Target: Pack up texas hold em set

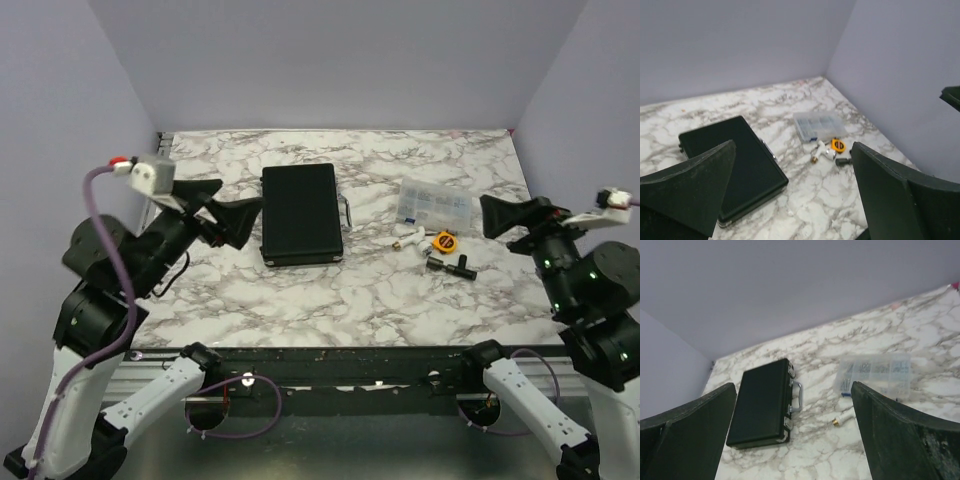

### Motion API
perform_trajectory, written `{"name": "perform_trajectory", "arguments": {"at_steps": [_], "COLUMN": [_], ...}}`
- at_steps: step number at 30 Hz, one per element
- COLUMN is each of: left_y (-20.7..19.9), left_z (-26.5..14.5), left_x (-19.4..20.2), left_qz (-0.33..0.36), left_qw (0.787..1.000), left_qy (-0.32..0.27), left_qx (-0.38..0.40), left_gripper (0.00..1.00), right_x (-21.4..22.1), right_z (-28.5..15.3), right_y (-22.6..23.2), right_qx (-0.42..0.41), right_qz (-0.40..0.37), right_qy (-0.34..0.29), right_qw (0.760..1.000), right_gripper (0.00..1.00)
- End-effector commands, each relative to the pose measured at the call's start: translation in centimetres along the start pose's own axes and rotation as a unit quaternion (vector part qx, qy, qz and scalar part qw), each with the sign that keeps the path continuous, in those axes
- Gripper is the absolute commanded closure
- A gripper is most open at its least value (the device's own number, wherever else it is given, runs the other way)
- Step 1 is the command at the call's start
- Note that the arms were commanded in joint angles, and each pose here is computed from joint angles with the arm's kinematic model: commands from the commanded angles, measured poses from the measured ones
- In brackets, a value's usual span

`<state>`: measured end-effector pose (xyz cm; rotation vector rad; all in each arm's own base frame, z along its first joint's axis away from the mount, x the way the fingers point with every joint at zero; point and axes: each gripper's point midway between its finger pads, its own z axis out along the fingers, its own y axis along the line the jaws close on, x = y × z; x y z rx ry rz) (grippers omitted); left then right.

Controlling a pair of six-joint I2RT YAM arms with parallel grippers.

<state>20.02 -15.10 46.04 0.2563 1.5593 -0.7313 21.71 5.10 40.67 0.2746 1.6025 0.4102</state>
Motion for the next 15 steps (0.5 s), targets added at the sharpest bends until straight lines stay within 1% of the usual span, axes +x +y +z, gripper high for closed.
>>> {"name": "perform_trajectory", "arguments": {"at_steps": [1, 5, 8, 10, 12, 15], "left_y": [1.2, 1.6, 1.8, 2.0, 2.1, 1.9], "left_z": [-3.4, -5.8, -6.6, -6.7, -6.6, -6.3], "left_x": [-3.3, -4.5, -4.8, -4.7, -4.4, -4.2], "left_qz": [0.031, 0.035, 0.037, 0.036, 0.037, 0.037], "left_qw": [0.995, 0.989, 0.986, 0.986, 0.986, 0.988], "left_qy": [-0.090, -0.135, -0.151, -0.153, -0.147, -0.137], "left_qx": [-0.041, -0.056, -0.060, -0.063, -0.065, -0.061], "left_gripper": [0.02, 0.01, 0.01, 0.02, 0.02, 0.02], "right_x": [-3.5, -5.2, -5.8, -6.0, -5.4, -5.1], "right_z": [-4.2, -6.3, -7.0, -7.2, -6.8, -6.5], "right_y": [-2.2, -2.3, -2.5, -2.9, -2.8, -3.4], "right_qx": [0.037, 0.031, 0.036, 0.045, 0.039, 0.057], "right_qz": [-0.016, -0.009, 0.000, 0.008, -0.003, -0.005], "right_qy": [-0.063, -0.097, -0.110, -0.115, -0.111, -0.105], "right_qw": [0.997, 0.995, 0.993, 0.992, 0.993, 0.993], "right_gripper": [0.00, 0.00, 0.00, 0.00, 0.00, 0.00]}}
